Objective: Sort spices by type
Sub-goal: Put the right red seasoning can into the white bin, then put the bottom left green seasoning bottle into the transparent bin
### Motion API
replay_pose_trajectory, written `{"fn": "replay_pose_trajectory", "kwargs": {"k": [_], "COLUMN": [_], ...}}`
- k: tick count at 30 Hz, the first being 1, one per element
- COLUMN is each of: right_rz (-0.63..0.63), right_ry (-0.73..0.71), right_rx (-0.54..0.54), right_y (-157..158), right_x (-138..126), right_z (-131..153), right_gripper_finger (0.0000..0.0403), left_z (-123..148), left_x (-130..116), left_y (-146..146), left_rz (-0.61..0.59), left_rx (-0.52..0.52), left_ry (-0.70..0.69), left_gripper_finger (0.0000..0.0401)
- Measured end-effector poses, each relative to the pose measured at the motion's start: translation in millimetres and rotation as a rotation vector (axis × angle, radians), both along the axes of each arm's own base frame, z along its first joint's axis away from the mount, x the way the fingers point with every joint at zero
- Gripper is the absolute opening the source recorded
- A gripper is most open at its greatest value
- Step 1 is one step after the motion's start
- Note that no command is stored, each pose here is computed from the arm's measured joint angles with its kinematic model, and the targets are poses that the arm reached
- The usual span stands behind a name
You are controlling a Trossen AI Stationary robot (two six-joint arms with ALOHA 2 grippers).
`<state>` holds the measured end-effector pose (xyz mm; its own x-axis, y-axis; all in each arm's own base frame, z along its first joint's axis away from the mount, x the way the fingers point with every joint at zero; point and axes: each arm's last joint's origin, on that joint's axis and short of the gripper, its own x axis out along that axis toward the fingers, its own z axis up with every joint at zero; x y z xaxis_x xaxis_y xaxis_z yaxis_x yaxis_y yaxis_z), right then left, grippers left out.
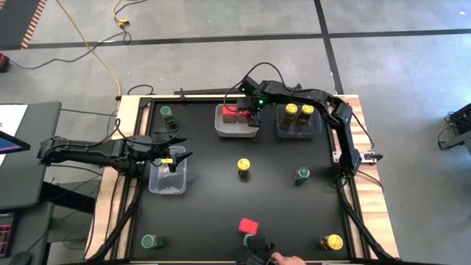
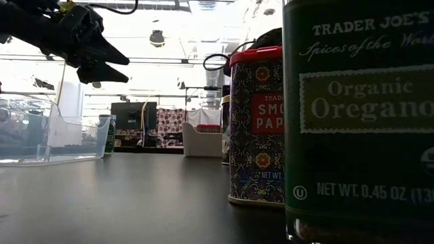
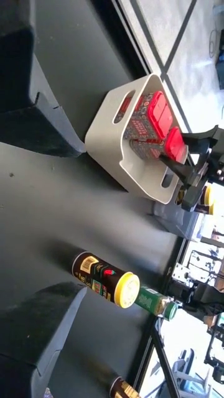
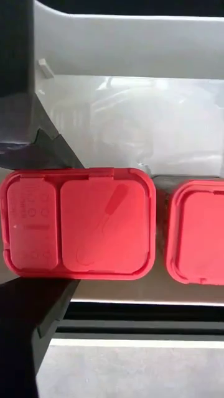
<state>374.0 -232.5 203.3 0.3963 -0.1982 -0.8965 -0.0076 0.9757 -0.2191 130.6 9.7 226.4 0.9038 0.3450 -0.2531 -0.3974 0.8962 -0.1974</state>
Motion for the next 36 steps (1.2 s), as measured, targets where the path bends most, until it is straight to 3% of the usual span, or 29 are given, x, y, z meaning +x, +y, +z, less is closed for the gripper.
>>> {"fn": "replay_pose_trajectory", "kwargs": {"k": [17,30,36], "right_rz": [0.0,0.0,0.001], "right_ry": [0.006,0.015,-0.029], "right_rx": [0.004,0.006,-0.023], "right_y": [0.3,0.8,3.3], "right_x": [-0.5,-1.4,-5.5], "right_z": [-0.3,-0.9,19.5], "right_gripper_finger": [0.0248,0.0336,0.0351], "left_z": [0.0,0.0,0.0], "left_x": [0.0,0.0,0.0], "left_y": [0.0,0.0,0.0], "left_rz": [0.0,0.0,0.0], "left_rx": [0.0,0.0,0.0], "left_ry": [0.0,0.0,0.0], "left_gripper_finger": [0.033,0.033,0.033]}}
